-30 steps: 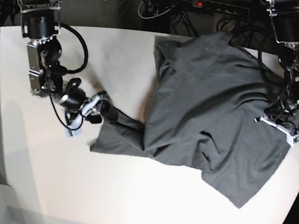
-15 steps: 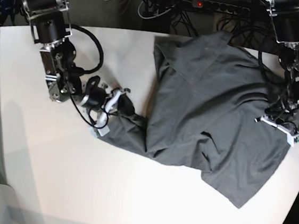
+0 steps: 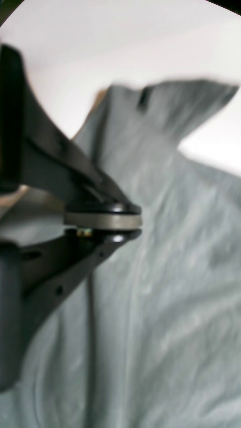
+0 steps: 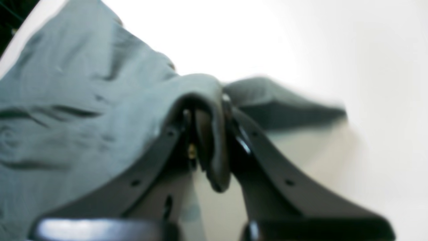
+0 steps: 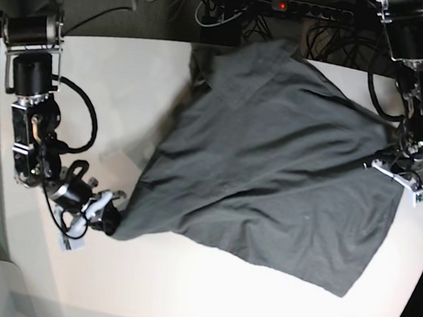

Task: Layout the t-shirt on the table in an organized manner, then fold the t-shirt properly
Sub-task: 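Swing the right gripper with the fabric across toward the left gripper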

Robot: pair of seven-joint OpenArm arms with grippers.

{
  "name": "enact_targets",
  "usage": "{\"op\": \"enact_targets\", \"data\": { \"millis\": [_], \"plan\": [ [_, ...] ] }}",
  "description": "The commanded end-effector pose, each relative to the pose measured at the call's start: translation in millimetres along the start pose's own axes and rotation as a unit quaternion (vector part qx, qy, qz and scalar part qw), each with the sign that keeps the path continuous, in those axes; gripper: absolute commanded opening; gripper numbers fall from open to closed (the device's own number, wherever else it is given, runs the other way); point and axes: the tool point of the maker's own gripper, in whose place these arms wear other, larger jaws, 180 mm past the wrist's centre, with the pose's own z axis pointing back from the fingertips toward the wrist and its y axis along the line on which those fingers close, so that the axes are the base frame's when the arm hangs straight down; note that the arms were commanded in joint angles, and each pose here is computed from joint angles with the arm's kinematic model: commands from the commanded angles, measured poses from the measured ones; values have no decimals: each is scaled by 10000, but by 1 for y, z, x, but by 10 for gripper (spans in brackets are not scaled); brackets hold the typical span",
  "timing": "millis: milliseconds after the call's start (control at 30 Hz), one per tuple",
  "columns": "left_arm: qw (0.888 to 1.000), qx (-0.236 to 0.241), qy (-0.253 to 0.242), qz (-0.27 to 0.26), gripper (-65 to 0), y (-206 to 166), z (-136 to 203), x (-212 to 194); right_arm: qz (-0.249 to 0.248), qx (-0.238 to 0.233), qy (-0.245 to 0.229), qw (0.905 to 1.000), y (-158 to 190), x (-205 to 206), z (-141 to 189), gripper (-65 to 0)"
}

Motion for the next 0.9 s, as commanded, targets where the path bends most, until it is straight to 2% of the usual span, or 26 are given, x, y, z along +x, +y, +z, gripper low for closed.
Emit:
{"op": "enact_targets", "data": {
  "millis": [0, 133, 233, 300, 367, 500, 733, 867],
  "plan": [
    [9997, 35, -249, -26, -649, 4, 3, 19, 137, 84, -573, 9982, 3, 45, -1, -650],
    [9997, 30, -244, -22, -649, 3, 3, 18, 271, 434, -774, 9957, 34, 71, -20, -650],
    [9997, 30, -241, -26, -649, 3, 3, 18, 670, 964, -801, 9899, 85, 83, -35, -650],
    [9997, 25, -238, -22, -649, 2, 3, 17, 1053, 1392, -784, 9815, 126, 85, -40, -650],
    [9997, 19, -235, -17, -649, 2, 3, 17, 1435, 1941, -744, 9676, 179, 84, -46, -650],
    [9997, 7, -239, -20, -649, 0, 5, 18, 1835, 2567, -440, 9479, 241, 67, -55, -649],
    [9998, 47, -153, -71, -649, 5, 6, 5, 1887, 3212, -180, 9278, 309, 43, -68, -638],
    [9999, 48, -145, -74, -649, 5, 6, 4, 1877, 3363, -11, 9229, 326, 30, -74, -531]
  ]
}}
